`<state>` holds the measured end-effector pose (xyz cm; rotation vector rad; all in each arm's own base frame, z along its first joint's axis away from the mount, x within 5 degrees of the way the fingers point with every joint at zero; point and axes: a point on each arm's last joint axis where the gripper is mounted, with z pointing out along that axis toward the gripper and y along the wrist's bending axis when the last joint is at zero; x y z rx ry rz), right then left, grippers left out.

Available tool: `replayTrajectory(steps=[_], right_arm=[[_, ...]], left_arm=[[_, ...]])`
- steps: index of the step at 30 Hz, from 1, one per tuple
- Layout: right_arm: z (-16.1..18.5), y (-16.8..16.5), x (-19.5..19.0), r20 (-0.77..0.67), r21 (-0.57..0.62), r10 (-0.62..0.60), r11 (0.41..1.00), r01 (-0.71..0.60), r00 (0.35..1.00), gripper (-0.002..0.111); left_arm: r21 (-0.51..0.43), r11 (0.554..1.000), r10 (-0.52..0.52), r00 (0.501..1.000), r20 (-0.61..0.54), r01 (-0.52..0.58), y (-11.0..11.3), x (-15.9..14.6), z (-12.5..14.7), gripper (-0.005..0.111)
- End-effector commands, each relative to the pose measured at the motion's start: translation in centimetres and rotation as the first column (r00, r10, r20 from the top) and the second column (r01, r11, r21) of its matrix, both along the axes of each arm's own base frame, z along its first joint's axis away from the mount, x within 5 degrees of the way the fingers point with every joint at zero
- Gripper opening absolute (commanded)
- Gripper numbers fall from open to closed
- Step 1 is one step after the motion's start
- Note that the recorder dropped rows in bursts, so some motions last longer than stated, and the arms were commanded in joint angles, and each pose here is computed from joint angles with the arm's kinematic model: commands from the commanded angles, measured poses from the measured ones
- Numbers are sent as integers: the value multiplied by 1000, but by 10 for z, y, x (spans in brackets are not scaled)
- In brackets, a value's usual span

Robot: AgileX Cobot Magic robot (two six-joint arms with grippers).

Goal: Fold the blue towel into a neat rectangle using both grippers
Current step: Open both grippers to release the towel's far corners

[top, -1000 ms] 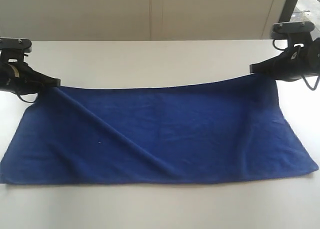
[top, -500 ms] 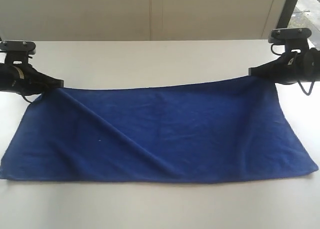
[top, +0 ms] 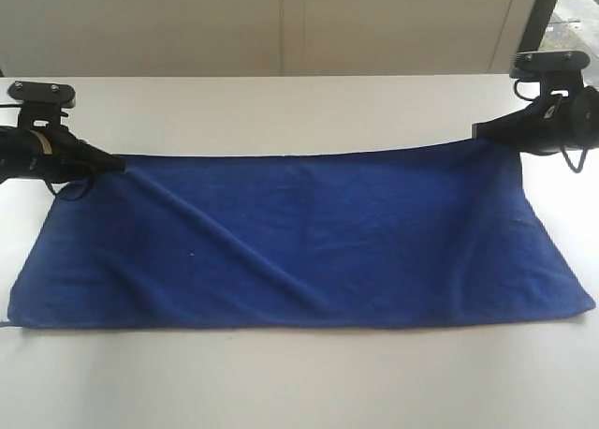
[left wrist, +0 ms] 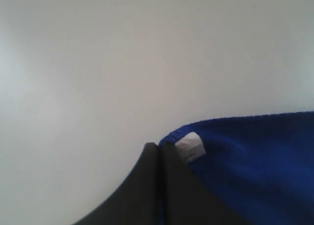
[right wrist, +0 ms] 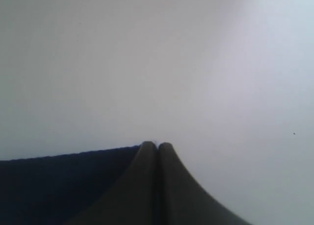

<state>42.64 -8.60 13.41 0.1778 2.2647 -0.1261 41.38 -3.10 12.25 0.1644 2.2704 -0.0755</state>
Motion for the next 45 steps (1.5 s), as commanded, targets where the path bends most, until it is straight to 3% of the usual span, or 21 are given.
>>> replayTrajectory(steps=[1,4,6,12,15,20,25,28,34,38,40,42,43,45], right_arm=[[2,-5,1,11,2,-14,1000,14,1000,0],[2,-5,1,11,2,-14,1000,14,1000,0],[2,-5,1,11,2,-14,1000,14,1000,0],[2,-5,1,3,4,-15,1000,15,1000,0],[2,-5,1,3,4,-15,1000,15,1000,0],[2,-5,1,3,4,-15,1000,15,1000,0],[1,-5,0,-1,3,-13,1000,13,1000,0],[1,-5,0,-4,3,-13,1000,13,1000,0],[1,-5,0,-4,3,-13,1000,13,1000,0],[4,-5,1,14,0,-13,1000,13,1000,0],[8,-5,1,31,-4,-13,1000,13,999,9],[12,-5,1,36,-4,-13,1000,13,999,21],[15,-5,1,40,-5,-13,1000,13,999,32],[21,-5,0,52,-8,-13,1000,13,999,45]], left_arm=[[1,1000,-7,1000,18,7,0,2,1,0],[-7,1000,-12,999,36,13,0,3,3,0],[-8,1000,-14,999,41,14,-1,3,3,7],[4,999,-34,998,61,33,-1,4,4,49],[2,999,-45,995,85,45,-2,5,6,59],[109,991,-86,995,50,80,2,9,10,59],[166,985,-57,998,26,52,17,19,21,58],[194,980,-39,999,17,35,27,23,27,52],[199,980,-16,1000,-9,17,33,23,27,42],[166,986,-10,996,89,-5,31,23,54,42],[154,988,5,992,127,-25,30,18,78,41],[174,985,-3,994,109,-16,27,15,82,38],[178,984,9,997,80,-23,27,13,82,31],[178,984,19,1000,25,-23,19,9,79,16]])
